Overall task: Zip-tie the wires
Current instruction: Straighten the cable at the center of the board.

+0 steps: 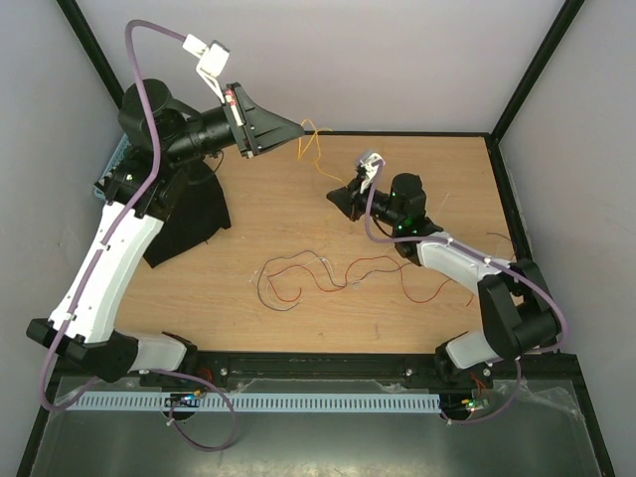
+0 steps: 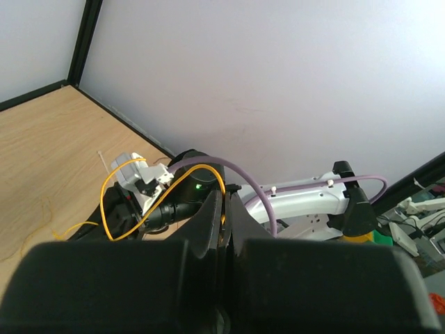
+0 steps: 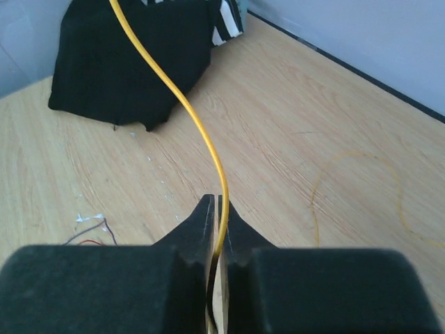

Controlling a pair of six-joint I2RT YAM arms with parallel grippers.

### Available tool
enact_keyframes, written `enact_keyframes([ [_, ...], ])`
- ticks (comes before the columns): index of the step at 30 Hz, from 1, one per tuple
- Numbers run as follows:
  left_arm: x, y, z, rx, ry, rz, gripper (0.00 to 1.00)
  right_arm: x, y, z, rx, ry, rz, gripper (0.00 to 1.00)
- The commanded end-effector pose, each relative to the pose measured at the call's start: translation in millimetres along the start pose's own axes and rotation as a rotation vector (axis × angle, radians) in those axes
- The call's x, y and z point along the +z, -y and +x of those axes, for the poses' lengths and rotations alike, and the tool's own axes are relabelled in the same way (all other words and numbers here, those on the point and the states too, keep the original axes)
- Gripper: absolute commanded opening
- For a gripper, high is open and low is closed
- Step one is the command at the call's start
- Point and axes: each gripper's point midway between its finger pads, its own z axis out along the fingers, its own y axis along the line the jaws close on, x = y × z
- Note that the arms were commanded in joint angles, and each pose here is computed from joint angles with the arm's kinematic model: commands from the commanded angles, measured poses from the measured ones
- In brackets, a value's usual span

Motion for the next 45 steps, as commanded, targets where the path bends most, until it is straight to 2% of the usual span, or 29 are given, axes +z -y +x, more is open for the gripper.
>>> enact_keyframes([
  [1, -17.8, 18.6, -24.0, 0.12, 0.08, -0.021, 0.0, -11.6, 8.7, -31.1, -0.084, 0.034, 0.087, 0.09],
  [4, -25.9, -3.7, -19.3, 0.158, 0.072, -0.142, 0.0, -27.3, 11.6, -35.7, -0.105, 0.013, 0.149, 0.01],
  [9, -45.0, -51.2, -1.0, 0.226, 0.045, -0.371, 0.0, -45.6, 13.8, -28.0, -0.082, -0.1, 0.202, 0.0],
  [19, -82.4, -148.5, 103.3, 0.14, -0.142, -0.676, 0.0, -71.1, -18.0, -9.6, 0.059, -0.393, 0.107, 0.0],
  [23, -99.1, -176.1, 138.0, 0.106, -0.198, -0.775, 0.0, -76.8, -25.5, -39.2, 0.07, -0.338, 0.115, 0.0],
  [29, -82.8, -178.3, 169.0, -0.001, -0.27, -0.684, 0.01, -75.9, -62.3, -117.8, 0.086, -0.169, -0.019, 0.0],
  [35, -69.5, -172.6, 174.3, -0.059, -0.264, -0.611, 0.26, -78.0, -84.6, -167.1, 0.065, -0.077, -0.113, 0.0],
  [37, -68.9, -167.9, 164.2, -0.057, -0.24, -0.602, 0.42, -78.7, -88.4, -182.9, 0.05, -0.049, -0.127, 0.0],
  [39, -69.0, -160.5, 148.0, -0.054, -0.201, -0.585, 0.66, -80.1, -91.7, -202.0, 0.034, -0.014, -0.133, 0.0],
  [41, -71.7, -153.6, 133.5, -0.071, -0.155, -0.563, 0.79, -81.9, -95.9, -219.0, 0.023, 0.017, -0.143, 0.0],
  [43, -76.5, -144.8, 120.8, -0.102, -0.098, -0.535, 0.88, -84.2, -101.0, -229.6, 0.017, 0.035, -0.161, 0.0],
  [45, -82.0, -139.9, 115.7, -0.13, -0.062, -0.51, 0.93, -88.8, -106.6, -239.9, 0.008, 0.057, -0.175, 0.0],
])
